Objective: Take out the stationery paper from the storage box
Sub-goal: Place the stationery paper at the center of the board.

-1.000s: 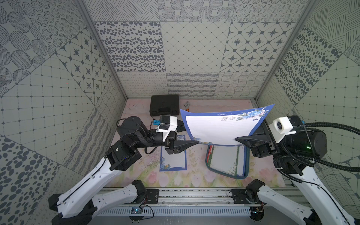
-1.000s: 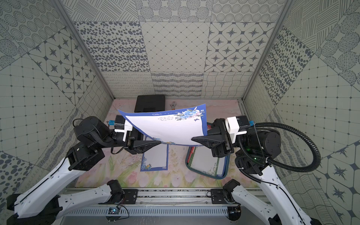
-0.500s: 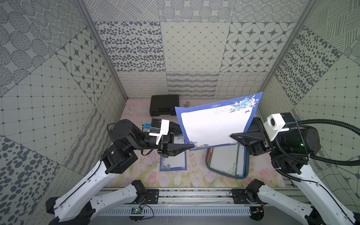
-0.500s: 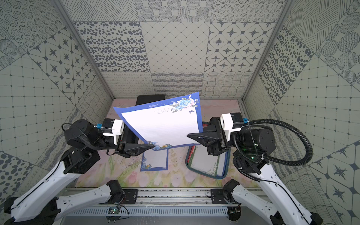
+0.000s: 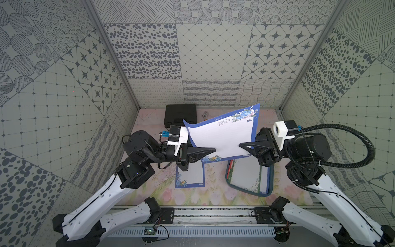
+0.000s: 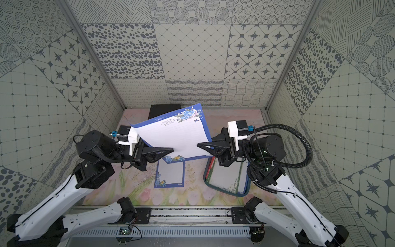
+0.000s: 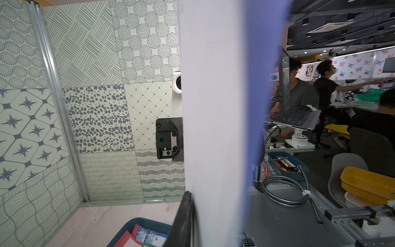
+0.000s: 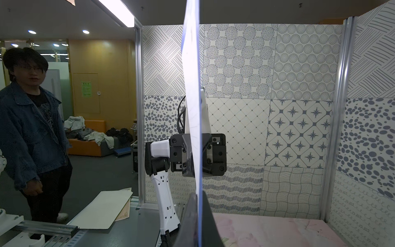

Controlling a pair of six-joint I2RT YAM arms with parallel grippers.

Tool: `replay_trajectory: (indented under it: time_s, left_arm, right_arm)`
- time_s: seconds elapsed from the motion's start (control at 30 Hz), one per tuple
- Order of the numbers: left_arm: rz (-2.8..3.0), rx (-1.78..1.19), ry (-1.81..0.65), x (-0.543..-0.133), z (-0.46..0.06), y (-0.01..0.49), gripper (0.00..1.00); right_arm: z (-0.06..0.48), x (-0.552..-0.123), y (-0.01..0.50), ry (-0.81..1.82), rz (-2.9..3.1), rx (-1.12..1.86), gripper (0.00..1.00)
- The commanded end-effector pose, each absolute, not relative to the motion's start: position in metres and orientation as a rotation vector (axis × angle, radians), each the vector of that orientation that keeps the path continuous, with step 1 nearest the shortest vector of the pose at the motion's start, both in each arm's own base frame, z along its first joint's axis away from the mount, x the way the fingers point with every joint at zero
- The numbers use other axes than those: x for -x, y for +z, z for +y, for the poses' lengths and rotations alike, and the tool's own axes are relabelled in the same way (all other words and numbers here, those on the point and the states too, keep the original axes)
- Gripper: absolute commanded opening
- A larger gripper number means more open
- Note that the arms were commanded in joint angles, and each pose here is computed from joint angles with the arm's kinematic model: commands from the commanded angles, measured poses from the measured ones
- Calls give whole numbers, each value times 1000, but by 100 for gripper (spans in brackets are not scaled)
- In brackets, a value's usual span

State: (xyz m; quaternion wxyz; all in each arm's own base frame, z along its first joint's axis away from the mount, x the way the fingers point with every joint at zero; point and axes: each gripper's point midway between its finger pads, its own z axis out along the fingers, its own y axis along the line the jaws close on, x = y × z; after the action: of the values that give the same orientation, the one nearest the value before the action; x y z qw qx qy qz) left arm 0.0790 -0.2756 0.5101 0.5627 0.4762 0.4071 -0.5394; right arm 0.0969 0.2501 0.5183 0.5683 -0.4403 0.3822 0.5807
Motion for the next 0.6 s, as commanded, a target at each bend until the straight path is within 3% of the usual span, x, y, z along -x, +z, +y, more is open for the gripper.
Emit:
replay_trajectory:
  time_s: [0.0, 0.27, 0.33, 0.4, 0.5, 0.57]
  left_arm:
    - [911, -1055, -1286, -80, -273, 526, 0]
    - [980, -964, -1253, -97, -272, 519, 1]
    - [992, -911, -1237, -104, -269, 518, 12]
    - [986, -871, -1223, -108, -265, 519, 16]
    - [983, -855, -1215, -108, -262, 517, 15]
    - [980, -863, -1216, -106, -262, 516, 9]
  right_arm:
    - [250, -98, 519, 1344, 875, 1025, 0]
    - [248, -100, 514, 1319, 885, 1007, 0]
    - [248, -101, 512, 1315, 886, 1005, 0]
    - [248, -101, 512, 1313, 890, 998, 0]
    - [247, -104, 510, 1303, 897, 981, 0]
    - [247, -107, 510, 1295, 900, 964, 0]
